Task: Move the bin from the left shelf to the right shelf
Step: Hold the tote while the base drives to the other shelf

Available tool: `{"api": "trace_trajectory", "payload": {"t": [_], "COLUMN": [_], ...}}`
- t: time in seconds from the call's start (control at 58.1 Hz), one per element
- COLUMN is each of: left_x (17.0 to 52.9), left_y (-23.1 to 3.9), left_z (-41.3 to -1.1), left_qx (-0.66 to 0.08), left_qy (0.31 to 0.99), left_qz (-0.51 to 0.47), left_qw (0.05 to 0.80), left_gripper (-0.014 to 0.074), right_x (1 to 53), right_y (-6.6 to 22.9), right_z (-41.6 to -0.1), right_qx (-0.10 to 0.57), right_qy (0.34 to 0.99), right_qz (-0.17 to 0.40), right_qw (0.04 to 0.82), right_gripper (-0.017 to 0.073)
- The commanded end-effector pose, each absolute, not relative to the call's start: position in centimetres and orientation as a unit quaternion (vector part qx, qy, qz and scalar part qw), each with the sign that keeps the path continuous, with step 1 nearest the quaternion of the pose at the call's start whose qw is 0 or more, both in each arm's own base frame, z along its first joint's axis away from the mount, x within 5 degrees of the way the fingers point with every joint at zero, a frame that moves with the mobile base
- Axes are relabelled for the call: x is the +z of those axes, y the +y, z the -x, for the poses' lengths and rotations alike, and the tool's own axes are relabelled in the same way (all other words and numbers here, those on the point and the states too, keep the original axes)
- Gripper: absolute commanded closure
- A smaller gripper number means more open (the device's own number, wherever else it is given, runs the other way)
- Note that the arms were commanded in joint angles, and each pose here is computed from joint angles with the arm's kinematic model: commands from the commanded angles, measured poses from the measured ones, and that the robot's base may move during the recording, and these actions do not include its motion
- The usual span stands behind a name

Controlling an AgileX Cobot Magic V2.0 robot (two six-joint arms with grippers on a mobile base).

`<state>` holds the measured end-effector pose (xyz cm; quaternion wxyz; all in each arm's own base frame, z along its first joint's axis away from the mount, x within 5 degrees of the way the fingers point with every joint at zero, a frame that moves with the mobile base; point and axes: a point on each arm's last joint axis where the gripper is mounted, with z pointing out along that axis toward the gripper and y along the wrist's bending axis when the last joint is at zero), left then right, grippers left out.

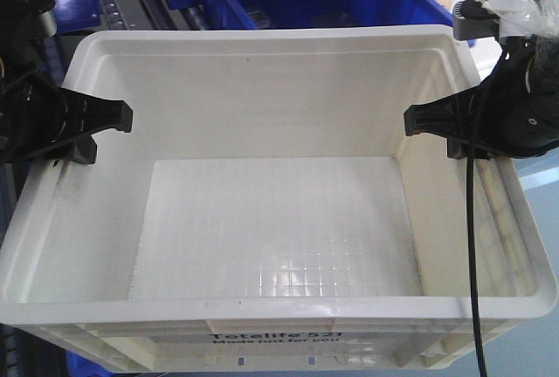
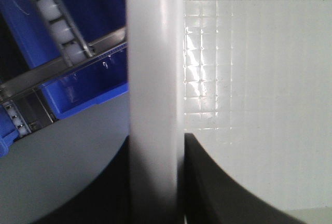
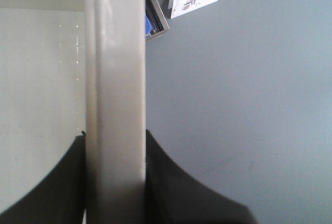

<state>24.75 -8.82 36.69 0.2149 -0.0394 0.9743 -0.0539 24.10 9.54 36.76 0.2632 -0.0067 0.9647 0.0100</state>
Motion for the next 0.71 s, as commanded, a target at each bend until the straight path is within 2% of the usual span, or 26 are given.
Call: {"api": "trace_trajectory", "payload": {"t": [0.0, 0.688], "left_x": [39.05, 39.05], "left_y": [-8.59, -8.59], "left_z": [-24.25, -24.25], "left_qx": [-0.072, -0.072], "left_qy": [0.958, 0.958], "left_qz": [0.036, 0.036], "left_qw": [0.275, 0.275], "left_gripper": [0.06, 0.06], "right_x": [39.56, 39.56], "right_y": [8.96, 8.96], "right_z": [-24.01, -24.01], "right_qx": [0.023, 0.023], "right_qy": [0.938, 0.938], "right_qz": [0.0, 0.0], "right_qw": [0.345, 0.345], "right_gripper": [0.0557, 0.0557]}}
